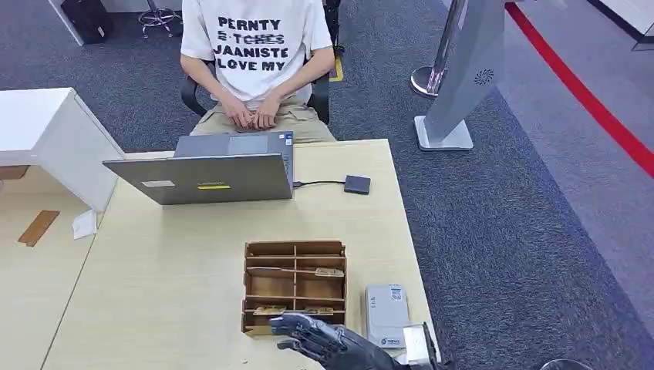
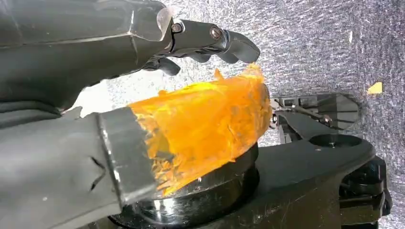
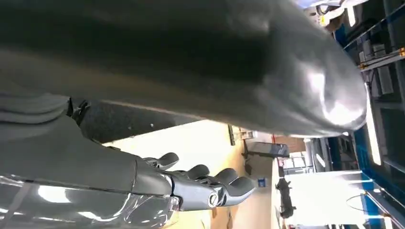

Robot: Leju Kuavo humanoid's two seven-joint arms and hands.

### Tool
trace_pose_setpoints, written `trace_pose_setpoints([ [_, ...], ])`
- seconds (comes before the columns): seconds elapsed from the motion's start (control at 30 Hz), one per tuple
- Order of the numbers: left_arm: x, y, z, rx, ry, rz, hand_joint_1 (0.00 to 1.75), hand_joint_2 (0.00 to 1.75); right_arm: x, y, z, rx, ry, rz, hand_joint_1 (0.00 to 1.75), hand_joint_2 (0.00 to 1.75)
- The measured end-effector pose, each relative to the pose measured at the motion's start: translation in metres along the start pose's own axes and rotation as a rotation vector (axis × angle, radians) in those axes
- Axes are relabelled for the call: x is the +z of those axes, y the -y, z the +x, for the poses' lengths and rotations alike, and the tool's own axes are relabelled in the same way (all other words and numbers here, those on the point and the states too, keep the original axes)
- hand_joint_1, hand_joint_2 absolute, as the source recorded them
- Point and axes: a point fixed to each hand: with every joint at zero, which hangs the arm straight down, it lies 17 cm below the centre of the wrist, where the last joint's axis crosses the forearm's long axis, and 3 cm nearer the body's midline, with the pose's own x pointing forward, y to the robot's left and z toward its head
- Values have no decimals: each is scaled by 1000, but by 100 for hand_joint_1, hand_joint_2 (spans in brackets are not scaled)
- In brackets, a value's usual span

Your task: Pass the card to the sensor for recognition and then transmit it.

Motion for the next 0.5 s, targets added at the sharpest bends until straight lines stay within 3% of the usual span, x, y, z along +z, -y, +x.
trace_pose_setpoints([
  [0.2,0,-1,1,17,3,6,0,0,6,11,-14,75,-64,-21,0,175],
  [0.37,0,-2,-1,44,-3,11,0,0,10,45,-35,305,-177,-151,0,175],
  [0.5,-1,-3,-3,66,-8,19,0,0,8,64,-34,455,-203,-226,0,175],
])
